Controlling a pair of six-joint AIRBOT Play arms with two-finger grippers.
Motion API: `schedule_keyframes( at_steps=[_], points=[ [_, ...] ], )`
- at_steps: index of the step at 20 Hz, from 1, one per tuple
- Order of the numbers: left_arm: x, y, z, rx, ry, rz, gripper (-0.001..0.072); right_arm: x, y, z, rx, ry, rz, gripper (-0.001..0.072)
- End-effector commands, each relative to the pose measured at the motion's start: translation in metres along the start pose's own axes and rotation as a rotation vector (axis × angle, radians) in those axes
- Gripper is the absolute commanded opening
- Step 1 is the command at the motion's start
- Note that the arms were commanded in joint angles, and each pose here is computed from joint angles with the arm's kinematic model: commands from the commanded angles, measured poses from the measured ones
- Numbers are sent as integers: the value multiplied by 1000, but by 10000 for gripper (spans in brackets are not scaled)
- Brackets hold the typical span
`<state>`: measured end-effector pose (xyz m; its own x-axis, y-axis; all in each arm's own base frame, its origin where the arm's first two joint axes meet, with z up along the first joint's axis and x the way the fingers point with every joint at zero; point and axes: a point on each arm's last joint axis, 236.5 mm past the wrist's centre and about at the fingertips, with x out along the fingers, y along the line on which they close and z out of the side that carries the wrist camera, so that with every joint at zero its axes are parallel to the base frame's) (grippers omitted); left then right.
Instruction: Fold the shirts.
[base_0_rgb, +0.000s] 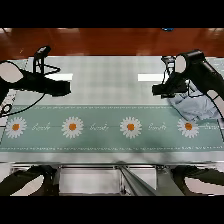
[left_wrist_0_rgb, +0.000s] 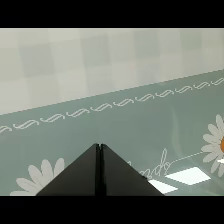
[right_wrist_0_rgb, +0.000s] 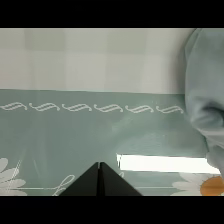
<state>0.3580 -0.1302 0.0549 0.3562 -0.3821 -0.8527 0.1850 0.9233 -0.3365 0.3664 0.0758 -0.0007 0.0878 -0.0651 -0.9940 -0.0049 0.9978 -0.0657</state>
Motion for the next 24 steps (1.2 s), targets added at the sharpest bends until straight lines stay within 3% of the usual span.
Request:
schedule_keyframes(
  at_steps=[1,15,19,20,21,22,23,24],
  points=[
    [0,0,0,-1,1,0,13,0,0,0,0,1,0,24],
    [1,2,15,-2,-61,6,13,0,1,2,0,-10,3,24],
    [11,12,46,-12,-176,26,35,-7,7,55,-10,-236,27,24],
    [14,22,57,5,-215,63,195,-11,0,68,-24,-291,-3,31],
    [16,34,67,33,-250,114,511,-19,-11,78,-36,-332,-54,132],
    [13,47,75,65,-278,166,513,-31,-26,87,-39,-367,-116,362],
    [6,57,81,76,-292,203,511,-47,-46,95,-44,-396,-195,412],
    [-3,67,83,21,-297,217,510,-65,-67,103,-41,-427,-273,412]
  ],
)
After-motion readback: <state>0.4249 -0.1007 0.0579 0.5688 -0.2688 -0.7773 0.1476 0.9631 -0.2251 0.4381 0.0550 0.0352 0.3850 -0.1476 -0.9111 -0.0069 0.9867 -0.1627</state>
